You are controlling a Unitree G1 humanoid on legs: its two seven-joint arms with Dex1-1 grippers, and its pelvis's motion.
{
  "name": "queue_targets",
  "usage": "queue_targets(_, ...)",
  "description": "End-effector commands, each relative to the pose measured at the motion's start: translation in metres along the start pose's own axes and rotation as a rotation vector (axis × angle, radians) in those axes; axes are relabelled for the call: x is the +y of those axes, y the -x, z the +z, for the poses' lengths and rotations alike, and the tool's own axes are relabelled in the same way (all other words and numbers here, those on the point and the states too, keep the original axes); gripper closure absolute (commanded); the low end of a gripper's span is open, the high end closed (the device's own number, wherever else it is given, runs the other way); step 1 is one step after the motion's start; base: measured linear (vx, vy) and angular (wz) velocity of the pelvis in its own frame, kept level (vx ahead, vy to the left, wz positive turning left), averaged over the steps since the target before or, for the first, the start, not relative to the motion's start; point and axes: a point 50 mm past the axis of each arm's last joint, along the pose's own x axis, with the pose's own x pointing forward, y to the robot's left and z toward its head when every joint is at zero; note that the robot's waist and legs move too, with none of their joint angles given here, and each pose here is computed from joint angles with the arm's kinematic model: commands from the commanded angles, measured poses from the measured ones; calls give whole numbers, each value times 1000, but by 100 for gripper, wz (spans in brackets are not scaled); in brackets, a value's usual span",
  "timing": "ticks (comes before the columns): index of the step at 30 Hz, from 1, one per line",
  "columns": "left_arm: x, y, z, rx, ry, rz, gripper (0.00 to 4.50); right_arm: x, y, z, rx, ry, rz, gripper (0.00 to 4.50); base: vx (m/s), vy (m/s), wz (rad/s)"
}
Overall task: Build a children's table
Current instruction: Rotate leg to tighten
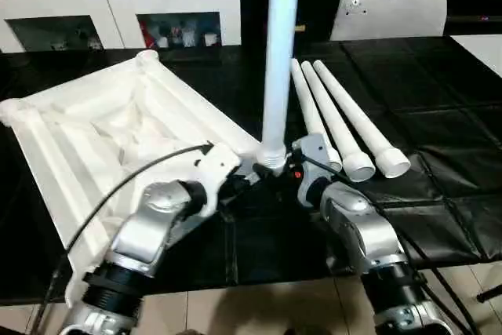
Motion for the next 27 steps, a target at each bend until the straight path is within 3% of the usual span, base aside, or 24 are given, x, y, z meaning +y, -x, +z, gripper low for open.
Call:
queue_targets(1, 2, 2, 7, -28, -58, -52, 450, 5, 2, 8, -36, 23, 84, 5, 0, 0, 0)
queue_targets(4, 1, 11, -1, -17, -145, -231, 450, -5, 20, 12, -23, 90, 221, 5, 0, 0, 0)
queue_targets(14, 1, 28, -13, 58, -236, -563, 450, -18, 46, 17, 134, 269, 560, 5, 0, 0, 0)
queue_targets(18, 1, 28, -14, 64, -250, -600, 450, -18, 46, 17, 161, 309, 615, 5, 0, 0, 0)
queue_targets(27, 1, 26, -13, 86, -315, -678, 450, -9, 33, 15, 181, 309, 736, 79, 0, 0, 0)
